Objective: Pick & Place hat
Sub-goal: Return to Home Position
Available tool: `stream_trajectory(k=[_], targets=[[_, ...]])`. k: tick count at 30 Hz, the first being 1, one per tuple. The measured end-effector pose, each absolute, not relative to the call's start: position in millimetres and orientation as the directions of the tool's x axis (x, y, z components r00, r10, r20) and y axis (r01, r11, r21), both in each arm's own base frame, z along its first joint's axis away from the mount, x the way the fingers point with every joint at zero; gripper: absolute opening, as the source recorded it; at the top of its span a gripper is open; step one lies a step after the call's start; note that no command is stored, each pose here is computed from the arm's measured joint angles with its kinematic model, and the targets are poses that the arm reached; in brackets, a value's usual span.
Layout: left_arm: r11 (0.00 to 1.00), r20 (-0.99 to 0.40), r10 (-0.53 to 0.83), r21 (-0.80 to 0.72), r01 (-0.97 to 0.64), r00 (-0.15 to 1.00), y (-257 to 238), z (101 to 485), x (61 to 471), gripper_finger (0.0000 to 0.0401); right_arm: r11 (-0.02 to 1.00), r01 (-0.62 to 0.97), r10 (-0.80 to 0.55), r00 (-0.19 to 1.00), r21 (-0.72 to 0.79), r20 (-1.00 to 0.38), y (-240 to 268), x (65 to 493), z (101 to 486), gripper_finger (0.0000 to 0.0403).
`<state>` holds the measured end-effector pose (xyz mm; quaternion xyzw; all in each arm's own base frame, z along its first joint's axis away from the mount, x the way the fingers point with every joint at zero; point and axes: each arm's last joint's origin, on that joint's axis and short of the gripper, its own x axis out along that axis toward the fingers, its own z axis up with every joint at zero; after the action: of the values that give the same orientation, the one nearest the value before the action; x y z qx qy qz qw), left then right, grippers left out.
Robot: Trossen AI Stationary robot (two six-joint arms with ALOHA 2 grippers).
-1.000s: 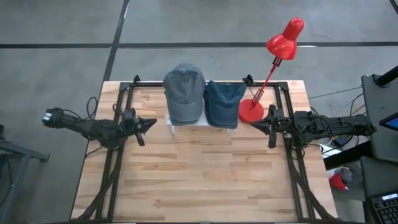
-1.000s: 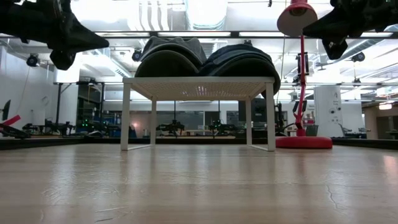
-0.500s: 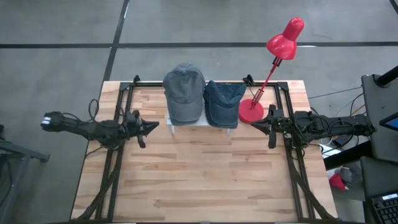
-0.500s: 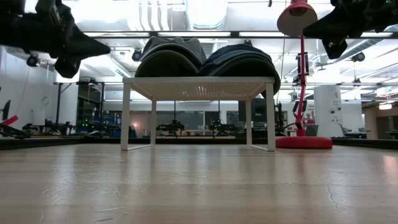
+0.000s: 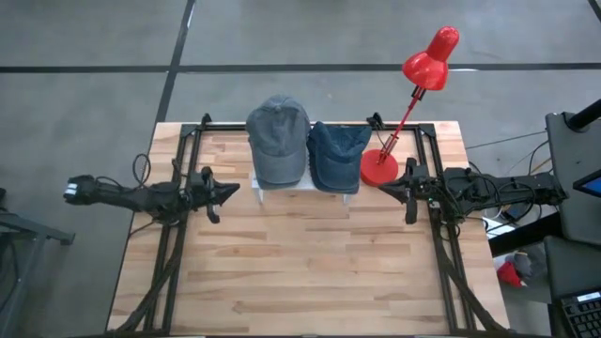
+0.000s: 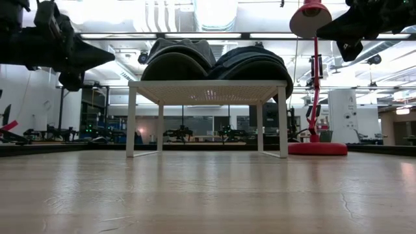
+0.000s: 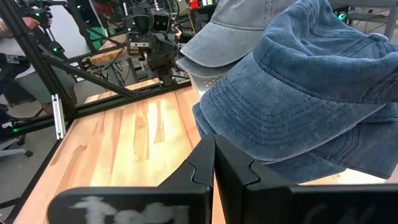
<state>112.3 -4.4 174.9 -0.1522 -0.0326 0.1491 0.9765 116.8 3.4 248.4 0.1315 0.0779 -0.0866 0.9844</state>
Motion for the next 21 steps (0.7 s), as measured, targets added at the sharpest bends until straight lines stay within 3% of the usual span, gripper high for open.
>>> stream_trajectory(k=[7,13,21], targets=[[0.899,-0.114,0.333,-0.263,-0.351,0.936,0.6,187.3,100.9,0.0,0.95,0.191,-0.15,0.973,0.245,-0.176,3.4,116.8,248.4,0.0008],[0.903,-0.036,0.333,-0.275,-0.33,0.942,1.9,192.4,91.2,0.0,0.954,0.189,-0.15,0.973,0.232,-0.176,3.4,116.9,248.4,0.0008],[0.912,-0.04,0.294,-0.286,-0.293,0.955,0.8,175.2,91.5,0.0,0.956,0.184,-0.147,0.975,0.23,-0.169,3.5,117.1,249.1,0.0008]])
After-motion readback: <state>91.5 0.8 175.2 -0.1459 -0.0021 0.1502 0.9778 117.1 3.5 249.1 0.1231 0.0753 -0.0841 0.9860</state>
